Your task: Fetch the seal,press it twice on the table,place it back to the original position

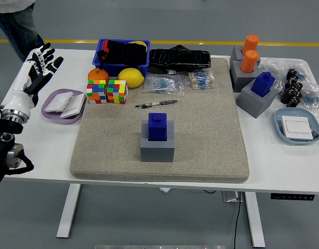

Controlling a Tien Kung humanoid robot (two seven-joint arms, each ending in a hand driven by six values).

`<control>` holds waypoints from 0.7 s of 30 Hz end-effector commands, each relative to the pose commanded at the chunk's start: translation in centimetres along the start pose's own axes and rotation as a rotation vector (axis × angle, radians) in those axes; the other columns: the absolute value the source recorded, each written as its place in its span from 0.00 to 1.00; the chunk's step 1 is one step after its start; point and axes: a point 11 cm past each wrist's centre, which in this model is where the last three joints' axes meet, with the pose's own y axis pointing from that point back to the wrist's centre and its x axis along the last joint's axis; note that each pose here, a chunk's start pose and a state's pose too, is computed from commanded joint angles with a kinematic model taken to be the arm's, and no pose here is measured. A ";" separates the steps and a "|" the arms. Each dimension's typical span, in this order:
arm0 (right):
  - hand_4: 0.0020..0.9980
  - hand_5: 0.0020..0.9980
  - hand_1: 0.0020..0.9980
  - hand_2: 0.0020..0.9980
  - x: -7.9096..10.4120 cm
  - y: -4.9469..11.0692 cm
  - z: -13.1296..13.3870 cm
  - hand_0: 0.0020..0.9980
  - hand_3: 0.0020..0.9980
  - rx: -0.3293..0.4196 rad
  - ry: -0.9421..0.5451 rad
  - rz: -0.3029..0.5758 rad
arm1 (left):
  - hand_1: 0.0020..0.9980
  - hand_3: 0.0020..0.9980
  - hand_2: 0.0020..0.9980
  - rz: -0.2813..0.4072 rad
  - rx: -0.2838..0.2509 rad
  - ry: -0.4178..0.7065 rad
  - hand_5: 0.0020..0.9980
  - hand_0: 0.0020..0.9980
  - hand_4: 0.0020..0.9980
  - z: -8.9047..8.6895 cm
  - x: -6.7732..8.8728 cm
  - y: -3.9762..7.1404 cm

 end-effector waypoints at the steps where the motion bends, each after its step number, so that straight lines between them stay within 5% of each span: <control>1: 0.79 0.45 0.68 0.66 0.0 0.0 0.0 0.78 0.62 0.000 0.001 -0.001 | 0.97 0.97 0.94 0.012 0.000 0.004 0.64 0.93 1.00 -0.1 0.3 0.2; 7: 0.79 0.45 0.68 0.66 -0.2 -0.1 -0.3 0.78 0.62 -0.001 0.009 -0.002 | 0.97 0.97 0.94 0.066 0.012 0.006 0.64 0.93 1.00 -1.1 1.9 1.6; 21: 0.79 0.45 0.68 0.66 -0.7 -0.2 -0.1 0.78 0.62 -0.012 0.016 -0.007 | 0.96 0.96 0.92 0.144 0.012 0.031 0.63 0.92 1.00 -1.4 3.8 2.8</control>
